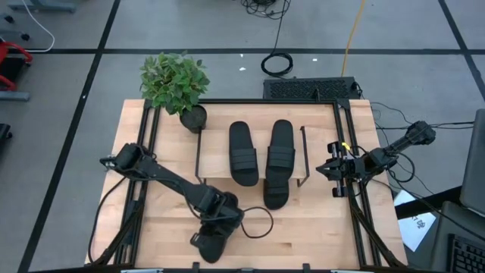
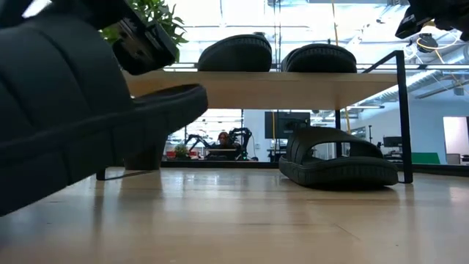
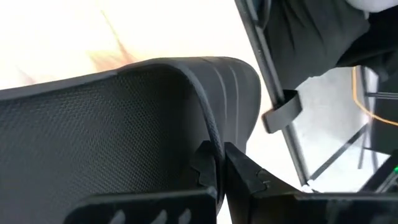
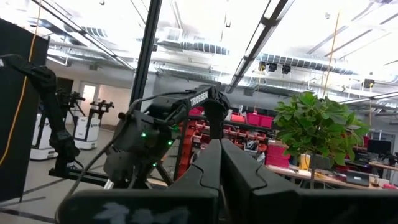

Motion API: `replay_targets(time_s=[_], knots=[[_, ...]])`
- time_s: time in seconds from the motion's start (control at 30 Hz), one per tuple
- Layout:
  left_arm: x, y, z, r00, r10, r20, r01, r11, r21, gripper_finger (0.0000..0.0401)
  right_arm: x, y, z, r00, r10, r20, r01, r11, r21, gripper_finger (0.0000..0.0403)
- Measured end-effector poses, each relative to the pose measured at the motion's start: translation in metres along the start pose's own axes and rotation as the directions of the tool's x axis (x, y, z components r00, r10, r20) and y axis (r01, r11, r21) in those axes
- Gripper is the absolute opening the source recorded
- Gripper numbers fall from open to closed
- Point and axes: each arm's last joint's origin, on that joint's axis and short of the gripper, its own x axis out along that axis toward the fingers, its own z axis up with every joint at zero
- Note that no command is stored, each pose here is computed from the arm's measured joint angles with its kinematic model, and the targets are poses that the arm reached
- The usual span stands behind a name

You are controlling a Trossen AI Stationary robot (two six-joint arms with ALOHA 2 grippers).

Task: Pick and place slides into the shelf
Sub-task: Put the black slide under the shelf

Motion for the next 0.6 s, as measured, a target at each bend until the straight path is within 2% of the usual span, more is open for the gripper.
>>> replay_targets(time_s=[0.17,0.33,0.47,0.6], knots=[[-0.003,0.0078,-0.0004,0.996,0.091,0.001,-0.091,0.996,0.021,0.0,0.0,0.0,0.0,1.0,0.0,0.0,0.0,1.0,-0.003,0.0],[-0.0051,0.0087,-0.0007,0.991,0.133,0.006,-0.133,0.991,0.018,0.0006,0.0,0.0,0.0,1.0,0.0,0.0,0.0,1.0,-0.005,0.0],[-0.0063,0.009,-0.0009,0.979,0.204,0.01,-0.204,0.979,0.011,0.0035,0.0,0.0,0.0,1.0,0.0,0.0,0.0,1.0,-0.011,0.0],[-0.0069,0.0098,-0.0008,0.974,0.227,0.012,-0.227,0.974,0.011,0.0073,0.0,0.0,0.0,1.0,0.0,0.0,0.0,1.0,-0.011,0.0]])
